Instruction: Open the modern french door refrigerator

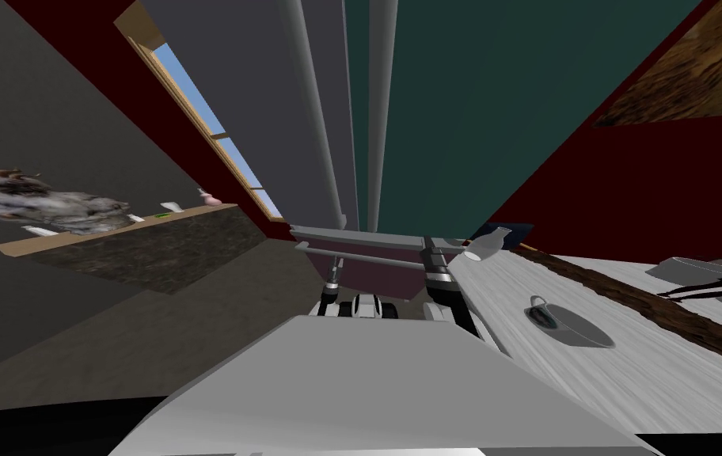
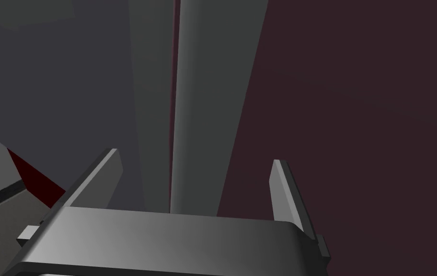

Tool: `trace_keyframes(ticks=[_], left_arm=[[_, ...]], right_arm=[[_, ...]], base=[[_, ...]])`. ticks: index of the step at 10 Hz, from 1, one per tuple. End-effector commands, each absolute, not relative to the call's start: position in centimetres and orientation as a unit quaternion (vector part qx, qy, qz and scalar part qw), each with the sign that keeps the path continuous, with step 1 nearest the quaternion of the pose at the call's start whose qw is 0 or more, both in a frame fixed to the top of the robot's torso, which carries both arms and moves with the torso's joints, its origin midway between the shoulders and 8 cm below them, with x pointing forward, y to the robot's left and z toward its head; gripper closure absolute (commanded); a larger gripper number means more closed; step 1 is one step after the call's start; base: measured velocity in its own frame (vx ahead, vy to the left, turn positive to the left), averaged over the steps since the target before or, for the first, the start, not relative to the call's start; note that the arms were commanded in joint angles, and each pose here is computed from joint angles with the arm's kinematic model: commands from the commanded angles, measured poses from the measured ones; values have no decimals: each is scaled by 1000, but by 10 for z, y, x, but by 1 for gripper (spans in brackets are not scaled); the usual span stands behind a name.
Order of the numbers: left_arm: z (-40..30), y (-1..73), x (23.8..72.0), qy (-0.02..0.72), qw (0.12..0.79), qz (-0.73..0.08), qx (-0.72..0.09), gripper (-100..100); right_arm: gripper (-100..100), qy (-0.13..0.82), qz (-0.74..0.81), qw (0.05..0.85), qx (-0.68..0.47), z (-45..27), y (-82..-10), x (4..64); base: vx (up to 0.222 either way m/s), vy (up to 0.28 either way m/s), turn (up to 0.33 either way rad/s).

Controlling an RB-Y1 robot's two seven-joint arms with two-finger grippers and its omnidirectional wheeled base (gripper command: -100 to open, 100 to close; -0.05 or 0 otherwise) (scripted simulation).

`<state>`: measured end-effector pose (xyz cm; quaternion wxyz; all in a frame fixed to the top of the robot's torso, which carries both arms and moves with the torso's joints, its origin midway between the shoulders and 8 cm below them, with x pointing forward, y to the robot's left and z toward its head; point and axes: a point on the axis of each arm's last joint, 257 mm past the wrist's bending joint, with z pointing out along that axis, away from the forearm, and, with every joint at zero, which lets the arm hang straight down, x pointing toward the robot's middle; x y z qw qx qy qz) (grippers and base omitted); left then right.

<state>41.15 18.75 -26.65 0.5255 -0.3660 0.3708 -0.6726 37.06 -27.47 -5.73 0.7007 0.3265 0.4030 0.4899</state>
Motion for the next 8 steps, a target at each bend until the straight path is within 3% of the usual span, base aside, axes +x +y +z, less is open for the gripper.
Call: trace_keyframes(ticks=[1,4,5,8], left_arm=[[-258,184,429,371,525,-673,-366,-100],[-251,182,439,370,524,-674,-365,-100],[-258,184,429,371,525,-673,-366,100],[-267,187,411,371,525,-673,-366,100]], right_arm=[[0,403,490,701,326,-57,-275,371],[0,403,490,701,326,-57,-275,371],[0,403,490,701,326,-57,-275,371],[0,403,490,701,326,-57,-275,371]], base=[[-16,2,13],[-13,5,7],[9,-1,-16],[17,-4,-5]])
